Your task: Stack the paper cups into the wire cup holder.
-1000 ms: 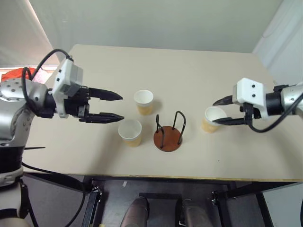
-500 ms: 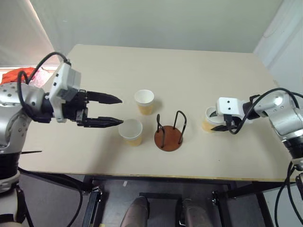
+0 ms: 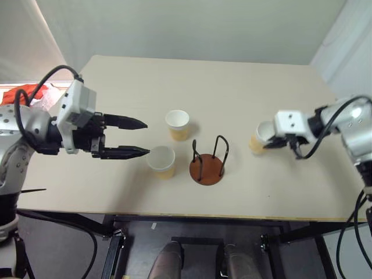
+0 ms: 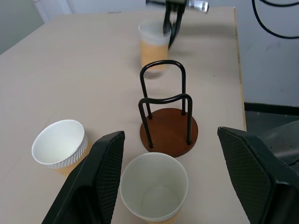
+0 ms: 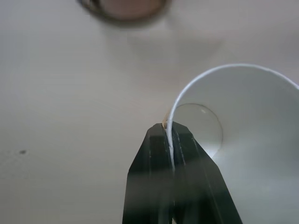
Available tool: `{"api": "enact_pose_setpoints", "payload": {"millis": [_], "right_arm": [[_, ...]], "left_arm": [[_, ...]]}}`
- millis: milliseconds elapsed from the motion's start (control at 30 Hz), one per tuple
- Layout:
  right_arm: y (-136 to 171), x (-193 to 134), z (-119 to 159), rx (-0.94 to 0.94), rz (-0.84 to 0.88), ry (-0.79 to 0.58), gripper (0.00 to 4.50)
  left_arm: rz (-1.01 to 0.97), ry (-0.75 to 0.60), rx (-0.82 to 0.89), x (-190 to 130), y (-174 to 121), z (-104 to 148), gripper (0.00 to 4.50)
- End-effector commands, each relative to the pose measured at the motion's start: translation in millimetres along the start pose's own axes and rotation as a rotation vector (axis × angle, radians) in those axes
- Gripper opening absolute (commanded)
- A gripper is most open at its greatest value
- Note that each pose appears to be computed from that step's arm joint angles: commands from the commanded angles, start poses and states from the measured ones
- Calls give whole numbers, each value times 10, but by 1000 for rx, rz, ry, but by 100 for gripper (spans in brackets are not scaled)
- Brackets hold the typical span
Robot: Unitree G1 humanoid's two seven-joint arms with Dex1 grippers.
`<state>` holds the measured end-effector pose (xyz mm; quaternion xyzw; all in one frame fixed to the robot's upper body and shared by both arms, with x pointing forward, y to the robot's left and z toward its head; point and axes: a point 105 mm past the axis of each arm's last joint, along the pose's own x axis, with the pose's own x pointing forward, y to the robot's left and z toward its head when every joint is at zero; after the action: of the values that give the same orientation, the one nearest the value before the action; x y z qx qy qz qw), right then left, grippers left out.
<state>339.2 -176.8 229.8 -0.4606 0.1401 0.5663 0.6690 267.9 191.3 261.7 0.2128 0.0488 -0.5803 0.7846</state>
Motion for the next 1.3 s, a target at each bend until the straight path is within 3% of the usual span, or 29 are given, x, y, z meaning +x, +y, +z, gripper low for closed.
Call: {"api": "enact_pose_setpoints", "payload": {"millis": [33,133,233,433,900,1000,1300], "right_arm": [[-220,-478,816,-175,-64,-270,2],[-190,-373,1257,-300,25,-383,2],[-54,-180,1402,-368,125,-402,2],[162,160,1280,-405,237,-340,2],[212,334,1095,-439,266,-260,2],[195,377,1051,-435,261,-237,65],[227,318,1181,-415,253,-302,371]], "left_arm": [[25,-9,35,-74,4,86,349],[25,-6,34,-66,10,78,349],[33,-2,38,-64,26,80,349],[44,0,41,-85,-3,94,349],[60,14,28,-95,-77,76,349],[42,21,30,-61,-102,72,349],[-34,159,101,35,-192,9,349]]}}
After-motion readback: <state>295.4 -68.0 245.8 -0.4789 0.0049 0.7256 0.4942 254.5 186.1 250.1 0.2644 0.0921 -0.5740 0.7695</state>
